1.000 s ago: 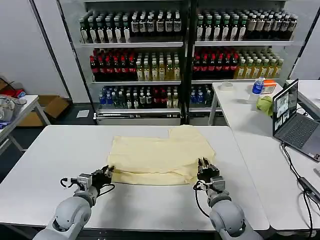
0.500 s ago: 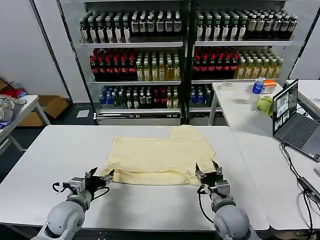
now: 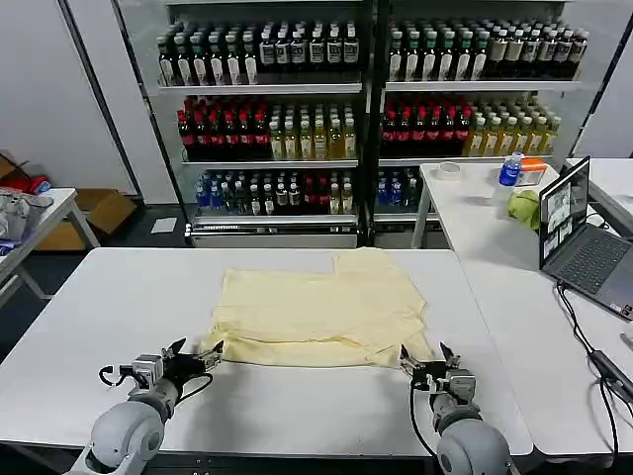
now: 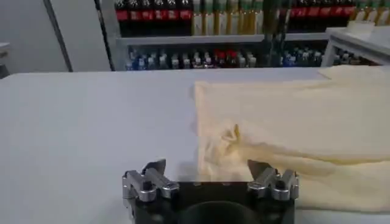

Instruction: Fold and organize the clothes.

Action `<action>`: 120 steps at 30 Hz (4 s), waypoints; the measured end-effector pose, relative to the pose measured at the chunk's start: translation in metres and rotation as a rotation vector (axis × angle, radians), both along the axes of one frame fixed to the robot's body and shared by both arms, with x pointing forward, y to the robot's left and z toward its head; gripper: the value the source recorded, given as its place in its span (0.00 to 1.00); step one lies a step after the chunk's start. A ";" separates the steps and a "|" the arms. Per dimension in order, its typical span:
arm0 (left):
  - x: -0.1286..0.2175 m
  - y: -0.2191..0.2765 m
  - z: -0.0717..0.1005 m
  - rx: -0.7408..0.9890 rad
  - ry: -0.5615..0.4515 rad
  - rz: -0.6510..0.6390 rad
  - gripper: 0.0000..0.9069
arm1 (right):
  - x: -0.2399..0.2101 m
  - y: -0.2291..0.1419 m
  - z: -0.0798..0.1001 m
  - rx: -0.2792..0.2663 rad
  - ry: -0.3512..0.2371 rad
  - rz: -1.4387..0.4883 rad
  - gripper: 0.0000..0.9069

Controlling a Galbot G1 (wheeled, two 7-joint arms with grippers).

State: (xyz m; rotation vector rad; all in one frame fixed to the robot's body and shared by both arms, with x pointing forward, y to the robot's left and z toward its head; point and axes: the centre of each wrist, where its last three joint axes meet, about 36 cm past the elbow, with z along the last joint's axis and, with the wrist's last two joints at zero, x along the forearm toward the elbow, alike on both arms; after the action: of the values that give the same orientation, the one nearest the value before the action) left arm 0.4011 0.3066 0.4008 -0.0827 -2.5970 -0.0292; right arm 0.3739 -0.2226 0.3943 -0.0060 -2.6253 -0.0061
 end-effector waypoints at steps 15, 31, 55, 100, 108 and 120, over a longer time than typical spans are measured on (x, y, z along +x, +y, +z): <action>-0.004 0.002 -0.004 -0.011 0.011 -0.004 0.01 | -0.004 0.002 0.001 0.018 0.006 -0.004 0.00; -0.019 -0.005 -0.003 -0.042 0.017 -0.016 0.01 | -0.014 -0.002 0.006 0.006 -0.002 -0.003 0.00; -0.040 -0.011 0.013 -0.103 -0.033 0.016 1.00 | -0.033 -0.011 0.016 -0.041 -0.020 -0.013 1.00; -0.042 -0.022 -0.004 -0.159 0.044 -0.028 0.01 | -0.044 -0.009 0.014 -0.042 -0.016 0.022 0.00; -0.064 -0.025 0.004 -0.159 0.035 -0.025 0.01 | -0.056 -0.015 0.019 -0.060 -0.015 0.025 0.00; -0.104 -0.026 0.017 -0.142 0.049 -0.024 0.01 | -0.088 -0.015 0.031 -0.075 -0.007 0.035 0.00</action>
State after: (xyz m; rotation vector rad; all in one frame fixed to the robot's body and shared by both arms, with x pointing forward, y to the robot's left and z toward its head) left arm 0.2971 0.2811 0.4182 -0.1640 -2.5460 0.1470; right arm 0.2855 -0.2376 0.4252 0.0136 -2.6305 0.1050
